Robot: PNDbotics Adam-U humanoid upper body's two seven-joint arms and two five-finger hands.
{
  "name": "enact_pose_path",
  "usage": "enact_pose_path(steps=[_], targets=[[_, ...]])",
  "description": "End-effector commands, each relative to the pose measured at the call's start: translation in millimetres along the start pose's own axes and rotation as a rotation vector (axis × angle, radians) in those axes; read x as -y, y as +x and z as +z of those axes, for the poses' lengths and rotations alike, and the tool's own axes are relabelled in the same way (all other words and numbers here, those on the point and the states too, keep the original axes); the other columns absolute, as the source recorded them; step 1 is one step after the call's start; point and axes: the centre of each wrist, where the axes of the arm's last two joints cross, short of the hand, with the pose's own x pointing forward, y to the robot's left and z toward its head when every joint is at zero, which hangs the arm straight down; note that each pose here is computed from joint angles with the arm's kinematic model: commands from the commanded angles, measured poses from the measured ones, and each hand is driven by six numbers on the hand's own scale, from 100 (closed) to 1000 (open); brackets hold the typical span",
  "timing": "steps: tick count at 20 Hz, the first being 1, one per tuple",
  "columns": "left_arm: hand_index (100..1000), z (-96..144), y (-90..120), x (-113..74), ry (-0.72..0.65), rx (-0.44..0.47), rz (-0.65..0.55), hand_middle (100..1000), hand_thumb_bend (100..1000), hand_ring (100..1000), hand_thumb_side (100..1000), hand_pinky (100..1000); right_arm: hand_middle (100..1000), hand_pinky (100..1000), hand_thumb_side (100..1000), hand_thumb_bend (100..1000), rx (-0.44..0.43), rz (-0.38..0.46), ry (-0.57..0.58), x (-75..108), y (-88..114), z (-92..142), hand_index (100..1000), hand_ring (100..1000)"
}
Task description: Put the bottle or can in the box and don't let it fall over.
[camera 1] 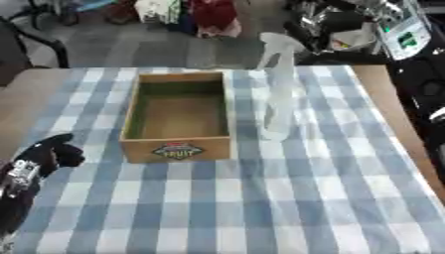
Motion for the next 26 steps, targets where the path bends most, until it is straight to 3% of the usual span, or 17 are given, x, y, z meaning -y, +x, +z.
enact_pose_path(steps=[1, 7, 13, 26], targets=[[864, -4, 5, -4.4, -0.001, 0.019, -0.014, 638, 116, 681, 971, 745, 897, 987, 775, 100, 0.08, 0.091, 0.083, 21.9, 8, 3, 1000, 942], [864, -4, 5, -4.6, 0.002, 0.019, -0.015, 638, 116, 682, 971, 745, 931, 1000, 796, 100, 0.103, 0.112, 0.199, 11.2, 10, -4, 1000, 966], [864, -4, 5, -4.5, 0.001, 0.02, -0.014, 637, 117, 684, 971, 745, 954, 1000, 782, 149, 0.07, 0.188, 0.304, 1.9, 11, -11, 1000, 981], [864, -5, 5, -4.2, 0.0, 0.019, -0.012, 637, 117, 686, 971, 745, 940, 1000, 788, 121, 0.04, 0.264, 0.443, -20.6, 9, -23, 1000, 955]])
